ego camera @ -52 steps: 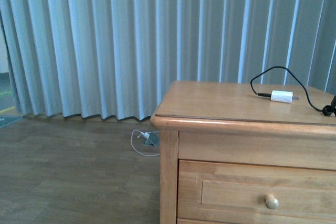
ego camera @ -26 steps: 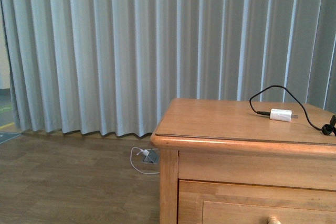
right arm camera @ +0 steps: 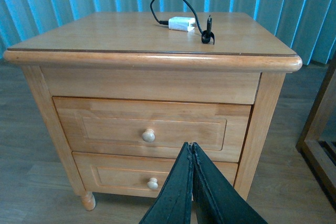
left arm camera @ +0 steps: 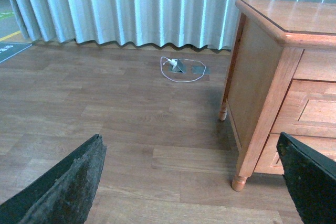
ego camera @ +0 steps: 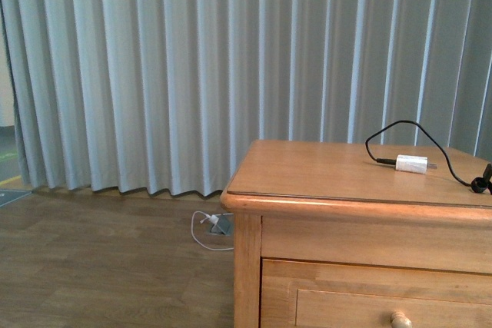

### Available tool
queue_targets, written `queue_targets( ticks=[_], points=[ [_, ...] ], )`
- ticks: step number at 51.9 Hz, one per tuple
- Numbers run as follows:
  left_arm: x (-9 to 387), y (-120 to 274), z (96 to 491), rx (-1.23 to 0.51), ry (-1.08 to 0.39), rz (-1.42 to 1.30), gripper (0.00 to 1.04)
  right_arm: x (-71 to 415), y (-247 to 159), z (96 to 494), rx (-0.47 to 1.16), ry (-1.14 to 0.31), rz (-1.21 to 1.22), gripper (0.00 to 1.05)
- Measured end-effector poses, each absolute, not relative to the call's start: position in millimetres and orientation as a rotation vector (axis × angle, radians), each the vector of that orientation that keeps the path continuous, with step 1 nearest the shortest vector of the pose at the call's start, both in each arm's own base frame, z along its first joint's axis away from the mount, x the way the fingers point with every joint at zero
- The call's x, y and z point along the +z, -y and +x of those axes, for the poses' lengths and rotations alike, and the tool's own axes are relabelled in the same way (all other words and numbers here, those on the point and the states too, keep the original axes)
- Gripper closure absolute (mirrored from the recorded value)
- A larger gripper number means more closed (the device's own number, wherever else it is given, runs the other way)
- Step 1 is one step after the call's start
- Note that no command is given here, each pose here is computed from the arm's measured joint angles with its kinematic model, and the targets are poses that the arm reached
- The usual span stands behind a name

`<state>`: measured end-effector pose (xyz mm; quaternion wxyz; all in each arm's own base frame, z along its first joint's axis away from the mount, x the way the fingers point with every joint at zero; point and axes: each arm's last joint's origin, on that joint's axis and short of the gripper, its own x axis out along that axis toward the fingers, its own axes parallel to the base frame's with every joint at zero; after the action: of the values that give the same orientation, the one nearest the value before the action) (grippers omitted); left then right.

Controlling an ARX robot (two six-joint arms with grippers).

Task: Place pink marker in drawer with both arms

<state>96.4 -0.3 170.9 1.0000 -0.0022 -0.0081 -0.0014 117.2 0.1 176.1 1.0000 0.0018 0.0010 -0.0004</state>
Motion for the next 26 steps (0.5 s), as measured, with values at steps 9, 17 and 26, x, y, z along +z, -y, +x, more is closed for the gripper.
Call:
queue_targets(
  ticks=[9, 17, 26],
  points=[
    [170.9, 0.3, 96.4, -0.003, 0.016, -0.004, 0.06, 168.1, -0.1, 113.4, -0.001, 0.006, 0.004, 1.03],
    [170.8, 0.3, 96.4, -0.002, 0.016, -0.004, 0.06, 168.2, -0.1, 110.4, 0.000, 0.009, 0.004, 1.03],
    [170.8, 0.3, 96.4, -0.003, 0.016, -0.004, 0.06, 167.2, -0.1, 105.9, 0.000, 0.002, 0.004, 1.03]
  ],
)
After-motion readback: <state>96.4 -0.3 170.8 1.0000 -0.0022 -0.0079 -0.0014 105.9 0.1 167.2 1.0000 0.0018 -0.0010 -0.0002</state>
